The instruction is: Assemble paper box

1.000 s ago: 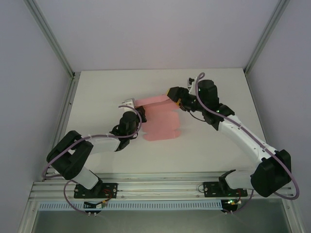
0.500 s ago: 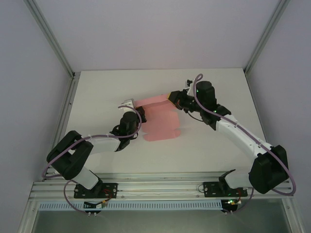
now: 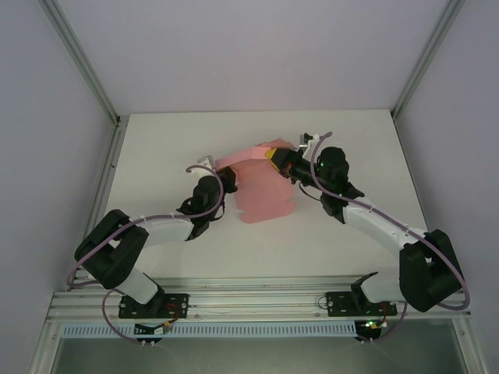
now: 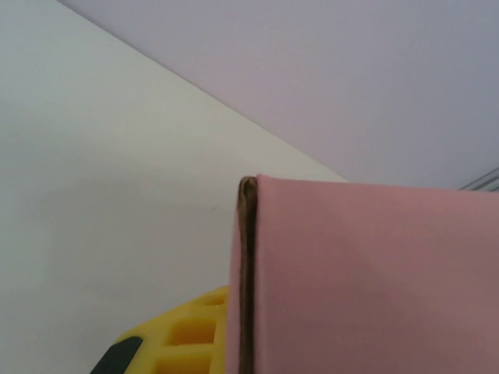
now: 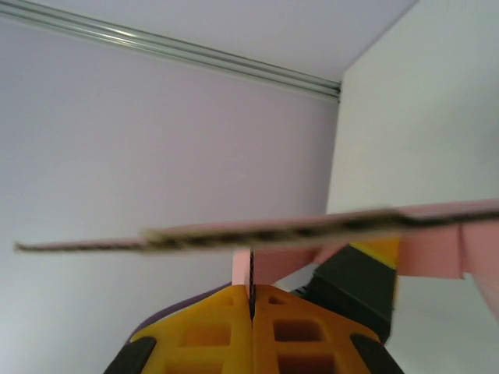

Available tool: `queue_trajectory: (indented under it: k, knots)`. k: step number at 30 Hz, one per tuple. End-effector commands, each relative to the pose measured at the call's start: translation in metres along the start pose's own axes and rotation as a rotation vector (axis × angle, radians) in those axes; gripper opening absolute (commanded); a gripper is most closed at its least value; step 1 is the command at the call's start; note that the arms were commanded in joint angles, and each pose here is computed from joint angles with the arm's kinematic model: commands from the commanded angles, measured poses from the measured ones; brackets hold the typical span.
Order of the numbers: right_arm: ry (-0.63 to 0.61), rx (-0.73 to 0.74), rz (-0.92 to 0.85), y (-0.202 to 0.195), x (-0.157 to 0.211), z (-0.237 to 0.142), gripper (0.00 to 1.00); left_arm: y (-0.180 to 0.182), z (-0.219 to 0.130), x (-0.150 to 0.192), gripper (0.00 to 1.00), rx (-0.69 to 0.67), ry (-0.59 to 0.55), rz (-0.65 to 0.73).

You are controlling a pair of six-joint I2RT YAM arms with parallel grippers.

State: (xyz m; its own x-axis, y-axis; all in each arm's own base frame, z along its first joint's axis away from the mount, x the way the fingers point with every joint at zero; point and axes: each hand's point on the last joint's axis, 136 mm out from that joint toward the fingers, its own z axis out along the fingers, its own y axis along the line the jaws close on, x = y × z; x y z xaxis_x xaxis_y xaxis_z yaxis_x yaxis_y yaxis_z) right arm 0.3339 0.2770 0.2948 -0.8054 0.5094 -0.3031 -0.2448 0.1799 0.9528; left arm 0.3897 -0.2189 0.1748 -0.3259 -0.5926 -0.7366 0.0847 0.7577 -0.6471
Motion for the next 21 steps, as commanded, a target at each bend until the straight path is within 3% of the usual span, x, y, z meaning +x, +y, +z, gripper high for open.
queue_trajectory:
  k: [1, 8, 13, 21]
  knots:
    - [-0.021, -0.045, 0.041, 0.001, 0.005, 0.011, 0.07, -0.052, 0.001, -0.038, 0.00, 0.174, -0.109, -0.159]
    - [-0.086, -0.130, 0.157, -0.016, 0.011, 0.032, 0.05, -0.064, 0.008, -0.040, 0.00, 0.230, -0.150, -0.238]
    - [-0.018, -0.130, 0.225, -0.030, 0.025, 0.058, 0.04, -0.074, 0.009, -0.045, 0.00, 0.237, -0.167, -0.227]
    - [-0.046, -0.120, 0.255, -0.044, 0.024, 0.065, 0.15, -0.073, 0.005, -0.048, 0.00, 0.226, -0.179, -0.208]
